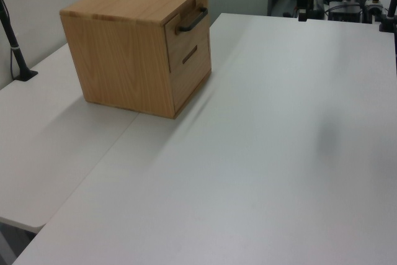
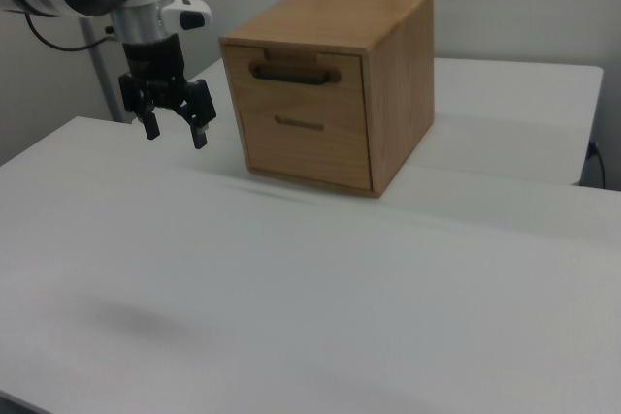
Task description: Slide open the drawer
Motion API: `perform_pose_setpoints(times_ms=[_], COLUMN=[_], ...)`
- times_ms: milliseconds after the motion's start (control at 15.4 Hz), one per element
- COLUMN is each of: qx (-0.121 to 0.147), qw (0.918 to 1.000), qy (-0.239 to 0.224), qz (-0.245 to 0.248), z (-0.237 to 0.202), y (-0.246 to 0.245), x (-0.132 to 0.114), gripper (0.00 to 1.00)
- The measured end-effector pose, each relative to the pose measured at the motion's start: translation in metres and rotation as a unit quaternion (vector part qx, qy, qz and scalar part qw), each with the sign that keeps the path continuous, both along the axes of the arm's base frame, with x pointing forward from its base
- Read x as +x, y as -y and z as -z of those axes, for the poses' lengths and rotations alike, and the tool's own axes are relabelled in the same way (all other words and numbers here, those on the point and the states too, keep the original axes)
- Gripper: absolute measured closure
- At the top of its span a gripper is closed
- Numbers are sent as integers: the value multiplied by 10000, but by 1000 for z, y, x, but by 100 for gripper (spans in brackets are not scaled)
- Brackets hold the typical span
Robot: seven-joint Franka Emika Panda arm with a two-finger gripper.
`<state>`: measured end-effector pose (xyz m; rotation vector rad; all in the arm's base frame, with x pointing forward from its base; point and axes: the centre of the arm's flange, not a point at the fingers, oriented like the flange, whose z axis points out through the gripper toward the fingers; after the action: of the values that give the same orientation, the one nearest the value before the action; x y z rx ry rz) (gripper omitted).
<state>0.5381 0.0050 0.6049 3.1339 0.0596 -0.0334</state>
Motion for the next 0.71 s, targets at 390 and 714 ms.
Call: perform_pose_setpoints(times_ms=[390, 714], qx=[1, 1], qw=[10000, 10000], qy=[21, 47], qz=[-22, -12], z=[-2, -4], y=[-2, -2], x=[2, 3], gripper=[0, 0])
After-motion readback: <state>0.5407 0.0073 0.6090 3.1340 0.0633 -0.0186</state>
